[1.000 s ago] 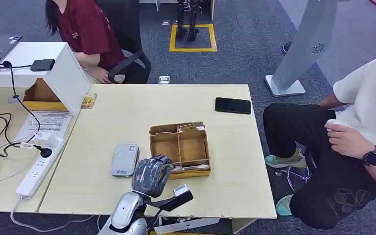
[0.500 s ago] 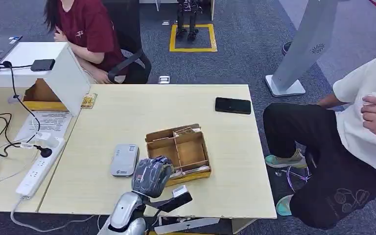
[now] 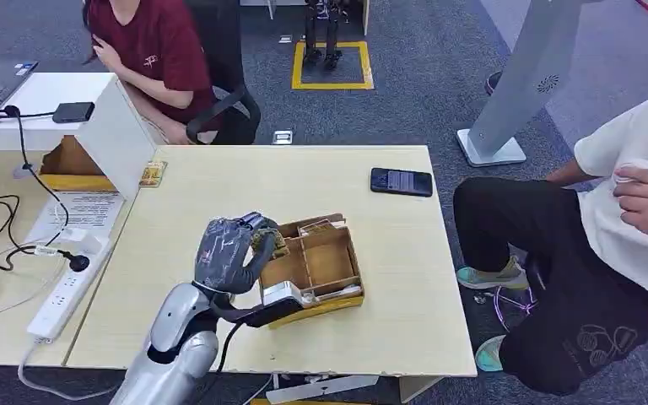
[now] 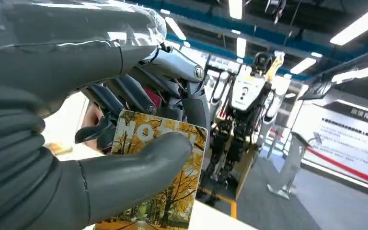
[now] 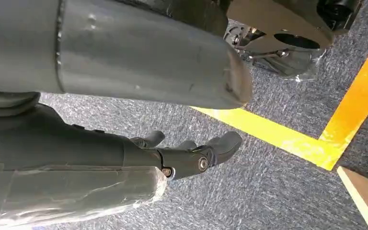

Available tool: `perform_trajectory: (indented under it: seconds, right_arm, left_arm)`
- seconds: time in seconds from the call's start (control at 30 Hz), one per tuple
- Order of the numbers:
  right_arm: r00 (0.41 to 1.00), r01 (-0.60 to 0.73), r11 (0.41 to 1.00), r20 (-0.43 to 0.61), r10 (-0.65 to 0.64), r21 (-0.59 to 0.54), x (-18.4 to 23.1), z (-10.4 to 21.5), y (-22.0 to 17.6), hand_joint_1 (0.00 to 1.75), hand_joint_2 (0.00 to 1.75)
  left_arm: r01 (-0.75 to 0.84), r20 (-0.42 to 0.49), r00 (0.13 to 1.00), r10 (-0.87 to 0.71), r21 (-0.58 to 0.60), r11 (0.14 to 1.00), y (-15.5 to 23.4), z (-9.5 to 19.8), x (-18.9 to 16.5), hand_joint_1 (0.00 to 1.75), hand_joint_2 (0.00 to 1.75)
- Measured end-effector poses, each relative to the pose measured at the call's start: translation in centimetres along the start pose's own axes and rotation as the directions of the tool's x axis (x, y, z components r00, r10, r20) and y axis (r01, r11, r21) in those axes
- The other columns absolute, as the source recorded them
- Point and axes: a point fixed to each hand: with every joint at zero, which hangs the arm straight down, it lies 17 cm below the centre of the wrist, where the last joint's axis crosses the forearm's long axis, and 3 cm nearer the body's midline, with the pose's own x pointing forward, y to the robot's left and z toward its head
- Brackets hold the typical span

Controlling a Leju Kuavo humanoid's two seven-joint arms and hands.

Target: Pass the card to the sensor for recognition and then transmit it.

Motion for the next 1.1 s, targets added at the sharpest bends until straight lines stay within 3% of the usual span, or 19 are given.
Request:
perform_trajectory:
  seconds: [0.2,0.37,0.6,0.83,1.1]
  right_arm:
    - [1.000,0.000,1.000,0.001,0.000,0.000,0.0,0.0,0.0,0.00,0.00]
    - [1.000,0.000,1.000,0.011,0.000,0.002,0.3,0.0,0.0,0.00,0.00]
    - [1.000,-0.001,1.000,0.016,0.001,0.012,0.6,-0.1,0.1,0.00,0.00]
    - [1.000,-0.007,1.000,0.026,0.007,0.013,1.0,-0.1,0.0,0.00,0.00]
    - [1.000,-0.011,1.000,0.001,0.011,0.008,0.4,-0.2,-0.4,0.00,0.00]
  left_arm:
    - [0.024,0.019,1.000,-0.024,0.014,1.000,0.9,-0.1,0.0,1.75,1.75]
    - [0.044,-0.055,0.998,-0.042,0.033,0.998,1.7,-0.8,-1.9,1.75,1.75]
    - [0.111,-0.188,0.976,-0.106,0.013,0.994,2.9,-2.7,-10.6,1.75,1.75]
    - [0.237,-0.331,0.916,-0.226,-0.007,0.971,4.5,-3.0,-16.5,1.75,1.75]
    - [0.286,-0.410,0.872,-0.269,-0.021,0.958,5.4,-1.8,-20.4,1.75,1.75]
